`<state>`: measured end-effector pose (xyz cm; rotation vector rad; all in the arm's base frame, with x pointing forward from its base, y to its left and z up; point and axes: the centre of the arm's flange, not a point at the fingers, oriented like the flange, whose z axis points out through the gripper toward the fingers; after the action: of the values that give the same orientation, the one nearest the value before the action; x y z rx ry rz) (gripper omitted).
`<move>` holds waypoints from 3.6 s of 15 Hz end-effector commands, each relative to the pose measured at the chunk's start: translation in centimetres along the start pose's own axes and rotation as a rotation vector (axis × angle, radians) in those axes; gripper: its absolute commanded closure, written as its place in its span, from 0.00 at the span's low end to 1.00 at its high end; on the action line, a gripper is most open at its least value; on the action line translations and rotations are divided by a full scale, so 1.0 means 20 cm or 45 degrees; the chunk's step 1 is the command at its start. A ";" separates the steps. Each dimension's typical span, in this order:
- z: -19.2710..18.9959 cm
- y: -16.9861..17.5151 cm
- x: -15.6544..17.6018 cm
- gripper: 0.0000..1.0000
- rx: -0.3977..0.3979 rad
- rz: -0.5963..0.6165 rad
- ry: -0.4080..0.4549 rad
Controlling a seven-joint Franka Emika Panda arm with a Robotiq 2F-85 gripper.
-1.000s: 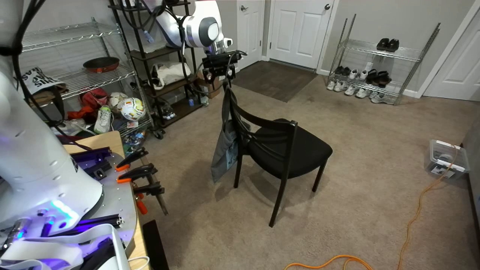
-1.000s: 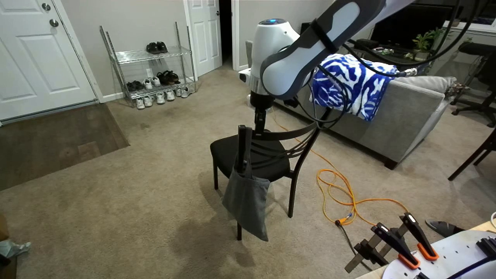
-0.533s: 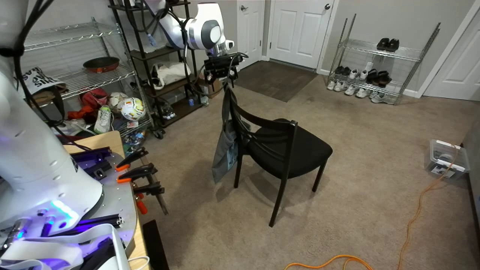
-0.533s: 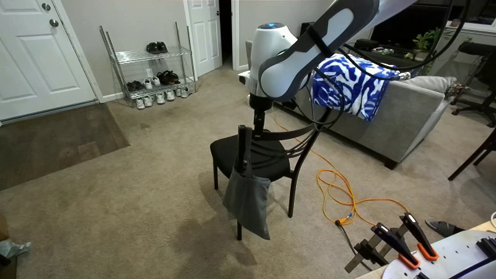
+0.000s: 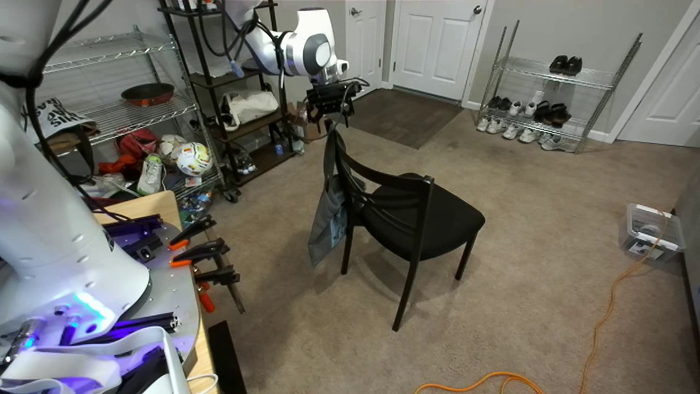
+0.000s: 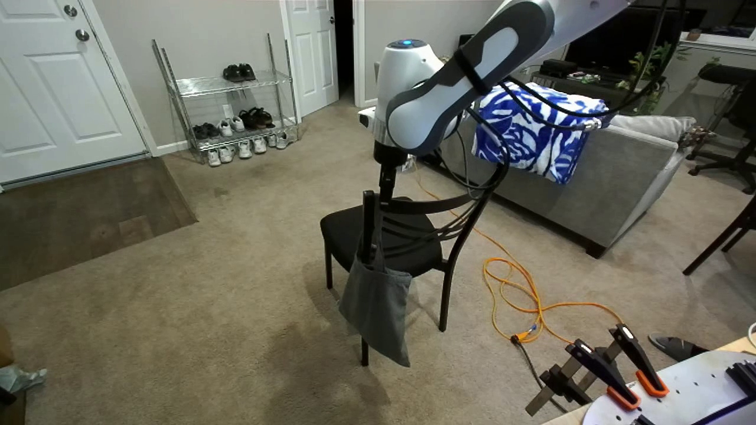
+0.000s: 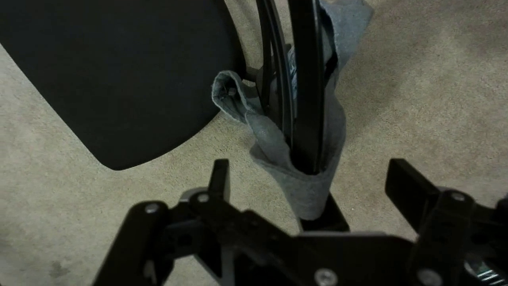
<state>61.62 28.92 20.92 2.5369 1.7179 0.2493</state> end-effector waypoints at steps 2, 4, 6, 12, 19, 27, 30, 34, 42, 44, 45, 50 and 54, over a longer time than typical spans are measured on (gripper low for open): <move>0.00 0.02 0.04 0.01 -0.027 -0.024 0.028; 0.00 0.02 0.04 0.26 -0.034 -0.029 0.038; 0.00 0.02 0.05 0.38 -0.036 -0.032 0.046; -0.01 -0.02 0.07 0.78 -0.050 -0.040 0.068; -0.14 -0.11 0.04 0.92 -0.187 0.018 0.125; -0.12 -0.14 0.03 0.84 -0.218 0.038 0.135; -0.12 -0.13 0.03 0.40 -0.206 0.045 0.136; -0.15 -0.11 0.06 0.14 -0.195 0.036 0.138; -0.08 -0.18 0.08 0.00 0.055 0.061 0.108; -0.09 -0.19 0.06 0.00 0.082 0.071 0.082; -0.10 -0.18 0.05 0.00 0.085 0.076 0.067; -0.15 -0.17 -0.01 0.00 0.095 0.090 -0.027; -0.20 -0.17 -0.03 0.00 0.086 0.088 -0.069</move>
<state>58.65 30.48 22.56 2.6416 1.6396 0.1698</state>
